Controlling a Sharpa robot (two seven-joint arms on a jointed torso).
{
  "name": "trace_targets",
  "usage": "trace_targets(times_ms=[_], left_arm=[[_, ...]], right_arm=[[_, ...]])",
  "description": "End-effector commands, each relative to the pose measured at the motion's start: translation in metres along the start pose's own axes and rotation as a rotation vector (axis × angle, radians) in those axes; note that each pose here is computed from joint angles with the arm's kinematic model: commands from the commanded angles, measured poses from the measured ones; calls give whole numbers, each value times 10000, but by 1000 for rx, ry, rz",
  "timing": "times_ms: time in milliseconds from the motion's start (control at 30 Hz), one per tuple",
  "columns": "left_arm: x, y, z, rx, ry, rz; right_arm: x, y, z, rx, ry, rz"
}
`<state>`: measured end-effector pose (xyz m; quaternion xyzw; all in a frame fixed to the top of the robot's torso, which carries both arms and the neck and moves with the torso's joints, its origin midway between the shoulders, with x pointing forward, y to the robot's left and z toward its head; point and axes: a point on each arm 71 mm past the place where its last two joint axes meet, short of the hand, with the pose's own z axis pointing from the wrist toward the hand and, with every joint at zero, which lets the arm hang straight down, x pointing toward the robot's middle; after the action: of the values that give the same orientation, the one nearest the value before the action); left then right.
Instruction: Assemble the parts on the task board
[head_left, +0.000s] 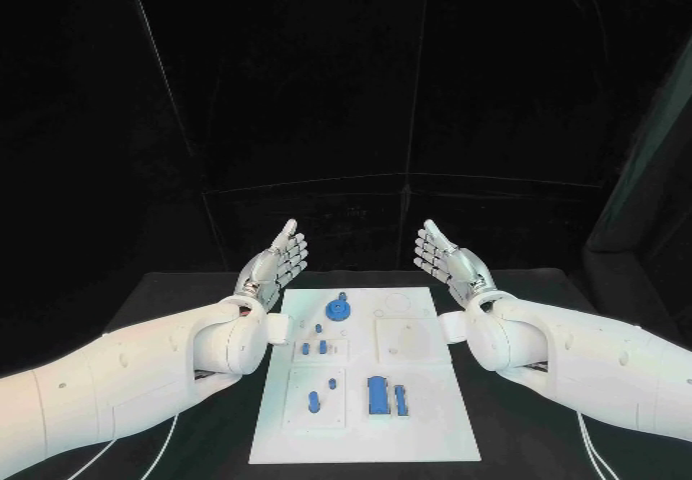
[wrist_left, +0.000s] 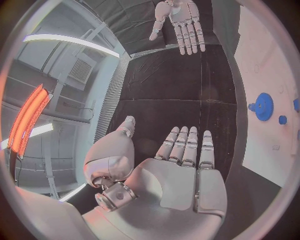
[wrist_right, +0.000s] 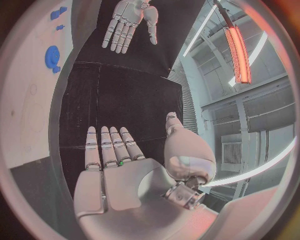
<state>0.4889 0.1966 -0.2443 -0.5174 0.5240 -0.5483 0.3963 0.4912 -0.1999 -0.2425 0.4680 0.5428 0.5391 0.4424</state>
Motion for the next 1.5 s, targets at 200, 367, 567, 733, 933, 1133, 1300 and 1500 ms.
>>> trace_targets(times_ms=[200, 367, 567, 733, 933, 1133, 1300, 1500], left_arm=[[95, -148, -245, 91, -136, 134], [112, -163, -277, 96, -141, 137], [112, -163, -277, 96, -141, 137], [112, -163, -277, 96, -141, 137], [112, -163, -277, 96, -141, 137], [112, -163, -277, 96, -141, 137], [112, -163, -277, 96, -141, 137], [112, -163, -277, 96, -141, 137]], right_arm=[[102, 152, -241, -29, -150, -14], [128, 173, -282, -29, -154, -12], [128, 173, -282, -29, -154, -12], [128, 173, -282, -29, -154, -12], [128, 173, -282, -29, -154, -12], [128, 173, -282, -29, -154, -12], [128, 173, -282, -29, -154, -12], [128, 173, -282, -29, -154, -12]])
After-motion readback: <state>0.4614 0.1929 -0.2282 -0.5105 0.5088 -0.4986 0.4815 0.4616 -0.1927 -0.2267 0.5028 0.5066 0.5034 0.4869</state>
